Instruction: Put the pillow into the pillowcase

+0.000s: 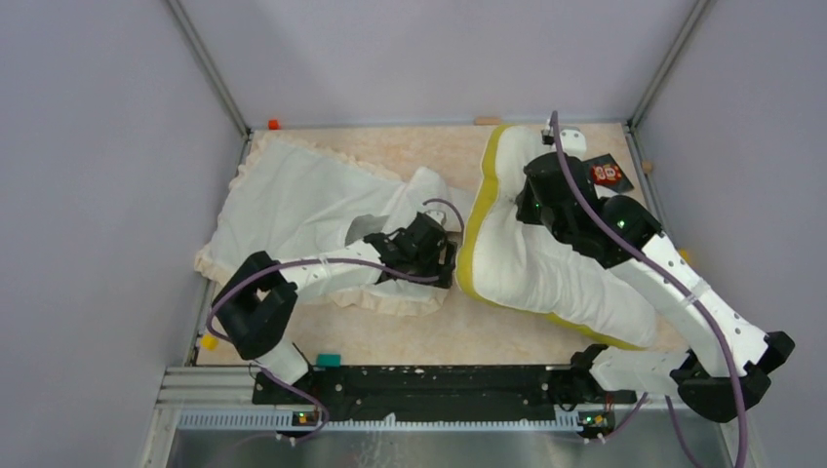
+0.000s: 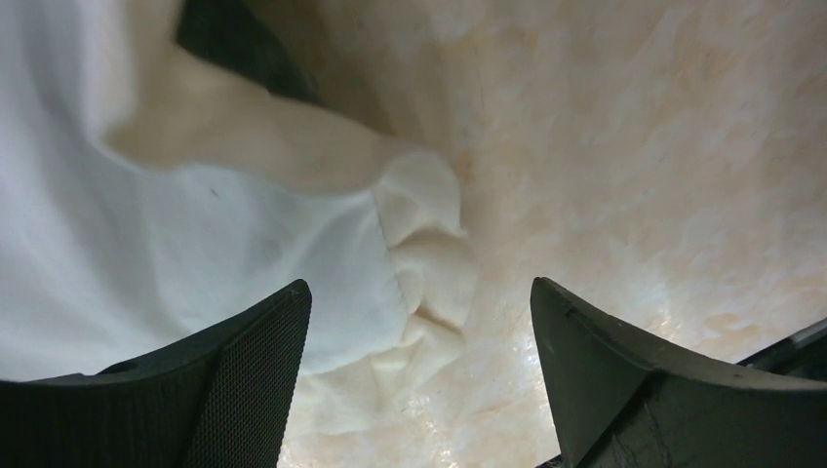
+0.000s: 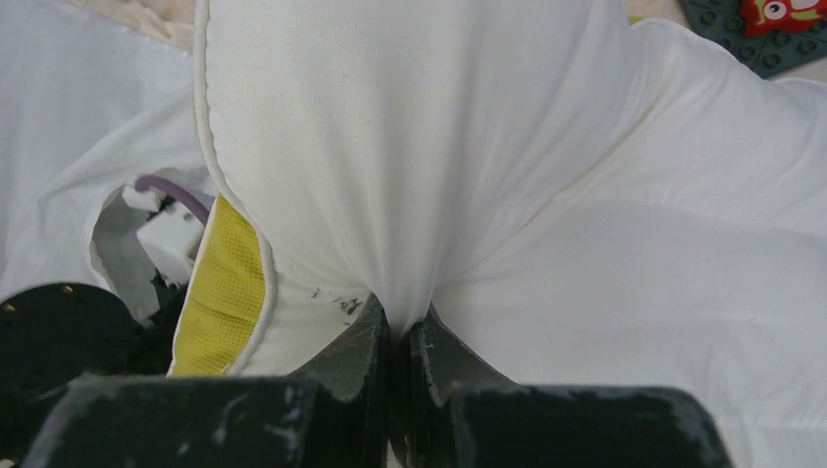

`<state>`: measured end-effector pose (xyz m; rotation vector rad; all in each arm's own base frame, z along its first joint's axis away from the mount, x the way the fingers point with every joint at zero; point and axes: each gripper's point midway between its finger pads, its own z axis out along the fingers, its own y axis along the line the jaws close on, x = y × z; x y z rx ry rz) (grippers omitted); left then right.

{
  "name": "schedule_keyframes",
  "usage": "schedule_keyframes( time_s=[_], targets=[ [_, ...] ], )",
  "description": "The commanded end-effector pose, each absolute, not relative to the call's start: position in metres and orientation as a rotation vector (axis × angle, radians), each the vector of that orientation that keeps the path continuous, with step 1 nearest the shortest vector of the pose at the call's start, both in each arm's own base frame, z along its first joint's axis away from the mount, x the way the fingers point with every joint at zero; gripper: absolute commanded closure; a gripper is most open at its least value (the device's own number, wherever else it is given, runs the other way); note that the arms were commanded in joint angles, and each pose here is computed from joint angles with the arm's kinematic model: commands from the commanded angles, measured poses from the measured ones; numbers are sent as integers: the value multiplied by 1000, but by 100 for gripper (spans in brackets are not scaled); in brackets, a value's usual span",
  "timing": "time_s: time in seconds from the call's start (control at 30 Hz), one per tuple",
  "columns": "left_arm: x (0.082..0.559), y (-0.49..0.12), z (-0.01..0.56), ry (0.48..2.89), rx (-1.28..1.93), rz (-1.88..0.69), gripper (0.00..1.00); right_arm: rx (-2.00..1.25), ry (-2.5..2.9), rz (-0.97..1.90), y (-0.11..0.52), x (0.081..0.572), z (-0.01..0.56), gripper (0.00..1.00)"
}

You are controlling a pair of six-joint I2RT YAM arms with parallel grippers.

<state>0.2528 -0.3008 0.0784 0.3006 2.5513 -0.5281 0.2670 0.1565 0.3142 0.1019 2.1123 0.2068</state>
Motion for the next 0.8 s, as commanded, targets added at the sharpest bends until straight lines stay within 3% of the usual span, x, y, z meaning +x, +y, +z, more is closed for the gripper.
schedule_keyframes(
  time_s=[0.0, 0.1, 0.27, 0.3, 0.33, 0.5, 0.53, 0.6, 0.67, 0.7, 0.77],
  targets=[
    [227, -292, 42, 2612, 298, -358, 14, 175, 1985, 210, 140, 269, 358, 100],
    [210, -295, 19, 2657, 352, -295, 32, 190, 1967, 214, 135, 266, 364, 100],
    [171, -296, 13, 2704, 475, -222, 90, 206, 1956, 195, 126, 264, 368, 100],
    [160, -295, 15, 2715, 512, -224, 99, 207, 1954, 194, 124, 264, 369, 100],
    [147, -295, 18, 2726, 546, -238, 100, 210, 1950, 196, 123, 265, 370, 100],
    [64, -296, 30, 2830, 812, -490, 100, 183, 1968, 197, 129, 269, 364, 100],
    [57, -293, 33, 2848, 827, -530, 94, 180, 1970, 202, 131, 269, 364, 100],
    [52, -291, 44, 2836, 818, -588, 70, 179, 1967, 212, 132, 270, 364, 100],
    [61, -291, 59, 2785, 755, -595, 30, 177, 1967, 217, 133, 269, 364, 100],
    [68, -293, 69, 2754, 716, -598, 22, 172, 1970, 218, 133, 269, 363, 100],
    [91, -297, 93, 2682, 605, -598, 15, 156, 1979, 232, 137, 269, 361, 100]
  ],
)
